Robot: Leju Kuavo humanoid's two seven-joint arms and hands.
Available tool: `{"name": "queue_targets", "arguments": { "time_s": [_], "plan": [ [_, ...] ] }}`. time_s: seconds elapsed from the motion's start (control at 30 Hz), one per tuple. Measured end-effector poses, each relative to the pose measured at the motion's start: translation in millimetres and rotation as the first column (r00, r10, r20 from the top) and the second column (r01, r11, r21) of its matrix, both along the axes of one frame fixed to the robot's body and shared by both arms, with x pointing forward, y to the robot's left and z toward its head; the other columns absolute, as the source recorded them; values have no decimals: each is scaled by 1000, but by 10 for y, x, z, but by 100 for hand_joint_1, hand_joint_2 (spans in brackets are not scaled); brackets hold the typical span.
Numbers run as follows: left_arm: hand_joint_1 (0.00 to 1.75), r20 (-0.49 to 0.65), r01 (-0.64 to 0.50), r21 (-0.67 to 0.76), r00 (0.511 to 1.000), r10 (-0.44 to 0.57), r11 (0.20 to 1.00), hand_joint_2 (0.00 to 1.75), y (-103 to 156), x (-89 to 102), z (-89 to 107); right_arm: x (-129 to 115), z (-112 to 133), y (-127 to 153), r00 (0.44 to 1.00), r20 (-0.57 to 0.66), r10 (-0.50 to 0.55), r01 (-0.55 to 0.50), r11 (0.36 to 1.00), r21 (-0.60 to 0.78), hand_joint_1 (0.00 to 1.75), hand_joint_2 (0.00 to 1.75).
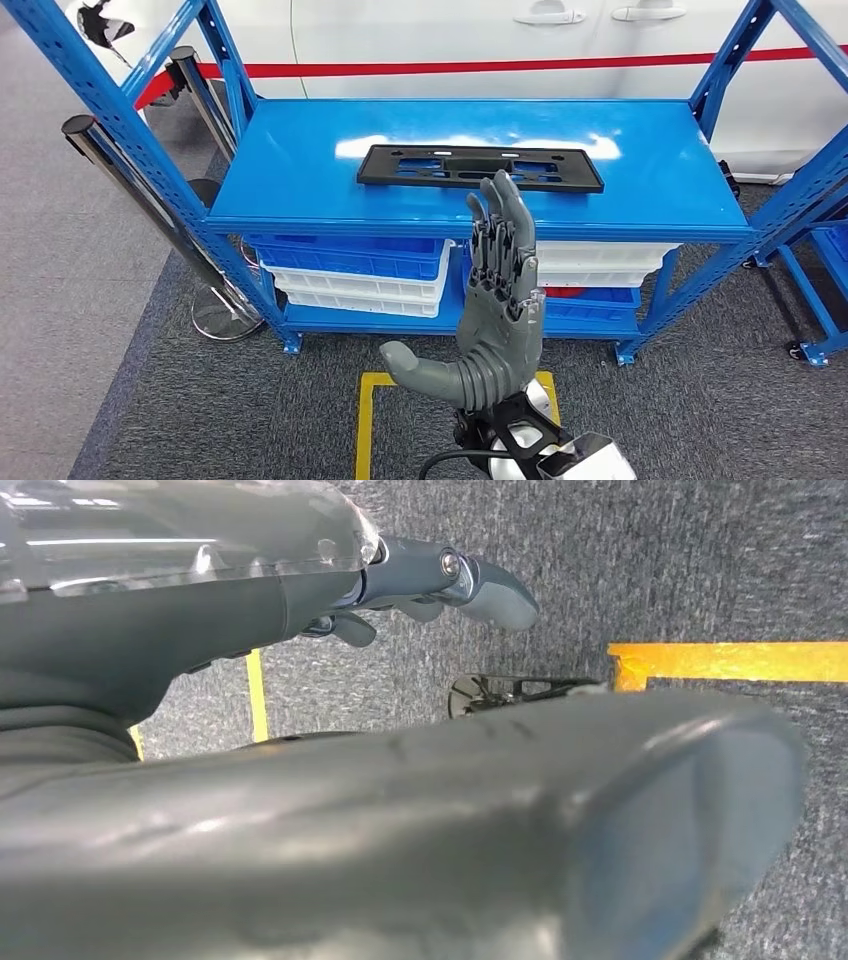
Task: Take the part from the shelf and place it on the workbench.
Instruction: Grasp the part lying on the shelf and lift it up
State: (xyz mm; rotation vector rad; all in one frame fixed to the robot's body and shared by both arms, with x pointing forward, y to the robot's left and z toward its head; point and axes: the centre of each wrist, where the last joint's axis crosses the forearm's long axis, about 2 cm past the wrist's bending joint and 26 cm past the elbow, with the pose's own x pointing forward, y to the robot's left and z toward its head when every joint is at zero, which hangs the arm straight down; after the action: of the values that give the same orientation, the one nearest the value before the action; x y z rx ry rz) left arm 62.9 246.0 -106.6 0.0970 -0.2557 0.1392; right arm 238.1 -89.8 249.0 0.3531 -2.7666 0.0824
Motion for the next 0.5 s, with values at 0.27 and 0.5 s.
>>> {"name": "queue_targets", "arguments": {
  "time_s": [0.27, 0.5],
  "plan": [
    [0, 21, -5, 1, 1000, 5, 1000, 0, 7, 10, 1, -4, -1, 0, 1000, 0, 2, -2, 1000, 0, 0, 175],
    [0, 12, 0, 2, 1000, 0, 1000, 0, 5, 13, 2, -6, -11, -14, 1000, -3, -10, 10, 1000, 3, 0, 175]
  ]
}}
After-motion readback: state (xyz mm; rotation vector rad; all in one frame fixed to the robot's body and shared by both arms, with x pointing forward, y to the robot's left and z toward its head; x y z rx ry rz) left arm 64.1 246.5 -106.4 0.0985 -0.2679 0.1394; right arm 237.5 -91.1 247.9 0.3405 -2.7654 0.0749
